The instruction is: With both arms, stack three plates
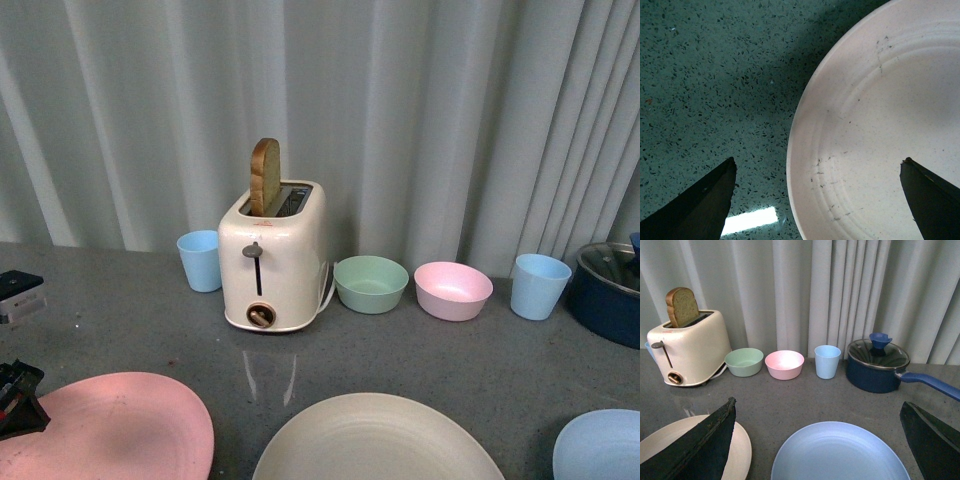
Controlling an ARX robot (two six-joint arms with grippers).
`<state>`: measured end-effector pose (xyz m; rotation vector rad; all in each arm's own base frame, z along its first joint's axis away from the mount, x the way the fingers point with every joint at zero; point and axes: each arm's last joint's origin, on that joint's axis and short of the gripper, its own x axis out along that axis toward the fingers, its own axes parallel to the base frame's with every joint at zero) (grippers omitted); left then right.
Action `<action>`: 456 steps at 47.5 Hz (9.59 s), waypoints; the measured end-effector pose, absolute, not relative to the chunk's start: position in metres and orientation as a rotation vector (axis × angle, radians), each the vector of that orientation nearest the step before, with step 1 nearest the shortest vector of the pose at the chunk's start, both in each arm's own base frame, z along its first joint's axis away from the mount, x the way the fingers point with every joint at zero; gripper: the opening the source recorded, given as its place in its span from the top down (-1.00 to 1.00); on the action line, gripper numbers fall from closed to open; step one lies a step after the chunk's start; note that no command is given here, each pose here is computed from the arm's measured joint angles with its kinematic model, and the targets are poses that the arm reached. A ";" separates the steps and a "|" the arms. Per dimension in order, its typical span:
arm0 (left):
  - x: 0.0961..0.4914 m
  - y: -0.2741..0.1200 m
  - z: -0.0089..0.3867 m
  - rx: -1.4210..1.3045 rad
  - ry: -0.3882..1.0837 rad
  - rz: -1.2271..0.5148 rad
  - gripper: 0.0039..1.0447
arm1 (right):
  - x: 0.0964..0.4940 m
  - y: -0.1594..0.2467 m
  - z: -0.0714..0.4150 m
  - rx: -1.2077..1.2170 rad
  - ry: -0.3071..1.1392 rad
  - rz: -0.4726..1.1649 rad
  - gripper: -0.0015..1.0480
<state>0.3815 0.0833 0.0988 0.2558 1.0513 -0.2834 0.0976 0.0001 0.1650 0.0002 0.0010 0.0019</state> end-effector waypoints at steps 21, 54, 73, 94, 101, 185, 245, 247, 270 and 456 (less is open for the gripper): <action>0.383 0.088 0.077 0.265 1.100 -0.297 -0.87 | 0.098 0.000 0.165 0.000 0.001 0.002 -0.86; 0.383 0.091 0.059 0.286 1.130 -0.304 0.32 | 0.098 0.000 0.165 0.000 0.001 0.002 -0.86; 0.384 0.092 0.065 0.220 1.120 -0.327 0.92 | 0.098 0.000 0.165 0.000 0.001 0.002 -0.86; 0.396 0.103 0.106 0.195 1.083 -0.323 0.94 | 0.098 0.000 0.165 0.000 0.001 0.002 -0.86; 0.402 0.112 0.134 0.185 1.041 -0.307 0.94 | 0.098 0.000 0.165 0.000 0.001 0.002 -0.86; 0.397 -0.126 0.123 0.022 1.072 -0.565 0.94 | 0.098 0.000 0.165 0.000 0.001 0.002 -0.86; 0.400 -0.109 0.156 0.026 0.905 -0.508 -0.89 | 0.098 0.000 0.165 0.000 0.001 0.002 -0.86; 0.399 -0.101 0.170 0.048 0.839 -0.481 -0.89 | 0.098 0.000 0.165 0.000 0.001 0.002 -0.86; 0.269 -0.038 0.259 0.101 0.148 -0.069 -0.45 | 0.098 0.000 0.165 0.000 0.001 0.003 -0.86; 0.096 0.000 0.173 -0.001 -0.025 -0.002 -0.87 | 0.243 -0.195 0.142 0.105 0.672 -0.420 -0.86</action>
